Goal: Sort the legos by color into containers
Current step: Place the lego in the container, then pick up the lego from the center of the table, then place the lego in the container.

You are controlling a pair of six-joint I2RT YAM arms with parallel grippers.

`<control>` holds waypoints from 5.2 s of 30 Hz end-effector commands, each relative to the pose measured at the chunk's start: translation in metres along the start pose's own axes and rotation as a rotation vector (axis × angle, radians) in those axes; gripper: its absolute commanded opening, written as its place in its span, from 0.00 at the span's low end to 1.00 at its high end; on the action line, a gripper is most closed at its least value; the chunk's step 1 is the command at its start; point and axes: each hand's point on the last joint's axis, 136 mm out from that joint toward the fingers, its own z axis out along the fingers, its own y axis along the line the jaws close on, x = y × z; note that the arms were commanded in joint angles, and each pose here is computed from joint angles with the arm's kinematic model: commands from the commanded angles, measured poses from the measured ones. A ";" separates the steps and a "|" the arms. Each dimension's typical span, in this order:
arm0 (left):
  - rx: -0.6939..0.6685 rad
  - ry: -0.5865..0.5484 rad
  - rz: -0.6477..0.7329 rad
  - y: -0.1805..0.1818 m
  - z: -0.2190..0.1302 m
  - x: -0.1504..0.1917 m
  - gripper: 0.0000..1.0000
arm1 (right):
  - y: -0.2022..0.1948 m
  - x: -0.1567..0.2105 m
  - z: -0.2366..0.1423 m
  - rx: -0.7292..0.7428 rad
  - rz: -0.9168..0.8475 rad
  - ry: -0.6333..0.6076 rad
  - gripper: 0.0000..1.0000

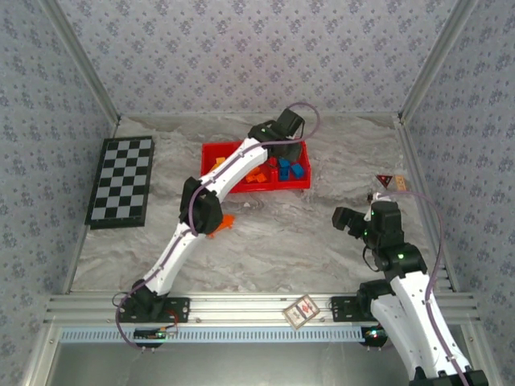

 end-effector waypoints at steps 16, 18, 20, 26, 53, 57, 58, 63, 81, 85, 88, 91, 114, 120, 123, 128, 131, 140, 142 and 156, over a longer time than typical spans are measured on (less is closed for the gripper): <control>0.070 -0.115 0.013 -0.014 -0.020 -0.035 0.67 | 0.009 -0.006 0.003 -0.043 -0.030 -0.010 1.00; 0.052 -0.136 0.023 -0.010 -0.034 -0.042 0.68 | 0.009 -0.007 0.001 -0.046 -0.030 -0.014 1.00; 0.027 -0.152 0.035 -0.005 -0.051 -0.048 0.70 | 0.009 -0.007 0.001 -0.047 -0.032 -0.016 1.00; -0.086 -0.126 0.041 0.019 -0.096 -0.032 0.80 | 0.010 -0.008 0.000 -0.052 -0.035 -0.020 1.00; -0.120 0.669 0.481 0.102 -0.208 0.275 0.92 | 0.007 -0.012 -0.003 -0.028 -0.031 -0.018 1.00; -0.121 0.710 0.454 0.122 -0.205 0.273 0.91 | 0.007 -0.014 -0.005 -0.025 -0.031 -0.026 1.00; -0.094 0.719 0.446 0.123 -0.202 0.274 0.91 | 0.007 -0.014 -0.005 -0.024 -0.031 -0.028 1.00; -0.042 0.754 0.449 0.125 -0.186 0.276 0.88 | 0.007 -0.014 -0.004 -0.025 -0.031 -0.028 1.00; 0.006 0.750 0.516 0.140 -0.126 0.280 0.77 | 0.004 -0.013 -0.002 -0.016 -0.034 -0.031 1.00; 0.025 0.739 0.497 0.139 -0.118 0.279 0.75 | 0.002 -0.013 -0.001 -0.009 -0.030 -0.034 1.00; 0.018 0.739 0.501 0.143 -0.113 0.279 0.75 | 0.001 -0.013 -0.001 -0.008 -0.029 -0.037 1.00; -0.005 0.755 0.515 0.148 -0.107 0.282 0.73 | 0.001 -0.014 -0.001 -0.010 -0.026 -0.037 1.00; 0.020 0.857 0.473 0.148 -0.096 0.312 0.42 | 0.005 -0.019 -0.011 -0.038 -0.025 -0.071 1.00; -0.028 0.811 0.439 0.151 -0.096 0.302 0.24 | 0.005 -0.019 -0.011 -0.035 -0.024 -0.072 1.00; -0.144 0.760 0.383 0.162 -0.094 0.287 0.17 | 0.005 -0.019 -0.011 -0.037 -0.025 -0.071 1.00; -0.190 0.610 0.266 0.157 -0.101 0.261 0.17 | 0.005 -0.019 -0.012 -0.034 -0.025 -0.074 1.00; -0.314 0.520 0.236 0.160 -0.118 0.239 0.16 | 0.006 -0.020 -0.012 -0.042 -0.031 -0.074 1.00; -0.335 0.376 0.076 0.102 -0.142 0.171 0.17 | 0.006 -0.020 -0.013 -0.040 -0.032 -0.075 1.00; -0.296 0.348 0.039 0.089 -0.139 0.150 0.19 | 0.007 -0.021 -0.015 -0.047 -0.033 -0.079 1.00; -0.187 0.261 -0.190 0.084 -0.063 0.065 0.19 | 0.009 -0.020 -0.020 -0.060 -0.035 -0.096 1.00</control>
